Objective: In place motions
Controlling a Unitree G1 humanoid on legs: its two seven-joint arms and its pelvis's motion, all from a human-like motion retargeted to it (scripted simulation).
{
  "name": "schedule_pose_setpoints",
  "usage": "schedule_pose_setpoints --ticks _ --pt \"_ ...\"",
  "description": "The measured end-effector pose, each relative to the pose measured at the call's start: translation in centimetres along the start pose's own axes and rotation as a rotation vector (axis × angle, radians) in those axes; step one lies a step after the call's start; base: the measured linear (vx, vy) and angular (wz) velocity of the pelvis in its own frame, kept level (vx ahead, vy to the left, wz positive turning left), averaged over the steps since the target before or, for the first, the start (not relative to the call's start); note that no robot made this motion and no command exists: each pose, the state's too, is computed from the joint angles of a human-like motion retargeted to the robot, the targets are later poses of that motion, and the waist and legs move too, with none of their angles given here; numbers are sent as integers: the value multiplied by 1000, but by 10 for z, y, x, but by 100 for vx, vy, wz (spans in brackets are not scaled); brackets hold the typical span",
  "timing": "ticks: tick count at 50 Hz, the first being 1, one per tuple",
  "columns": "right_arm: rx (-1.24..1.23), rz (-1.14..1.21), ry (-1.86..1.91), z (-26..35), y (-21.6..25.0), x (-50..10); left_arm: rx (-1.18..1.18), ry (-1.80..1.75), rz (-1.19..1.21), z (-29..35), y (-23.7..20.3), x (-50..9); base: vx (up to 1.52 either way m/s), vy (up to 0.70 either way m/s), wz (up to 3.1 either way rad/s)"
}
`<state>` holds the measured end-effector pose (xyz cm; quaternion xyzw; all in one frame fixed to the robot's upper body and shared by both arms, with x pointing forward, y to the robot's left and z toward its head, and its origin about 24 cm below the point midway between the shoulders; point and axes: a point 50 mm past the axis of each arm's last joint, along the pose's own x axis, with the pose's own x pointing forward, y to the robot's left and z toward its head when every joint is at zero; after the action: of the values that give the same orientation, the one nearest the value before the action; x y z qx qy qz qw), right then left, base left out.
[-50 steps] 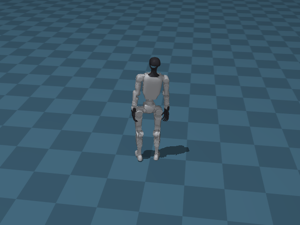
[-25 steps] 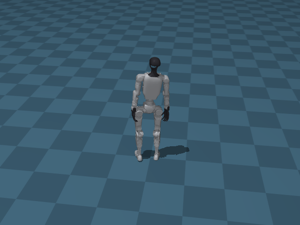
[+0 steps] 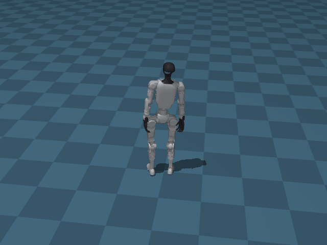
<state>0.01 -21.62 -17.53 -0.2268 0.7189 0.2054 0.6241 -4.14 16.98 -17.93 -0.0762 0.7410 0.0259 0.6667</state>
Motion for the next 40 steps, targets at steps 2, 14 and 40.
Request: schedule_pose_setpoints --ticks 2,14,40 --pt "-1 0 0 0 0 0 0 0 0 0 0 0 0 0 0" --pt "-4 0 -1 1 0 0 -1 0 1 0 0 0 0 0 0" --pt "-13 0 1 1 0 0 -4 0 0 0 0 0 0 0 0"
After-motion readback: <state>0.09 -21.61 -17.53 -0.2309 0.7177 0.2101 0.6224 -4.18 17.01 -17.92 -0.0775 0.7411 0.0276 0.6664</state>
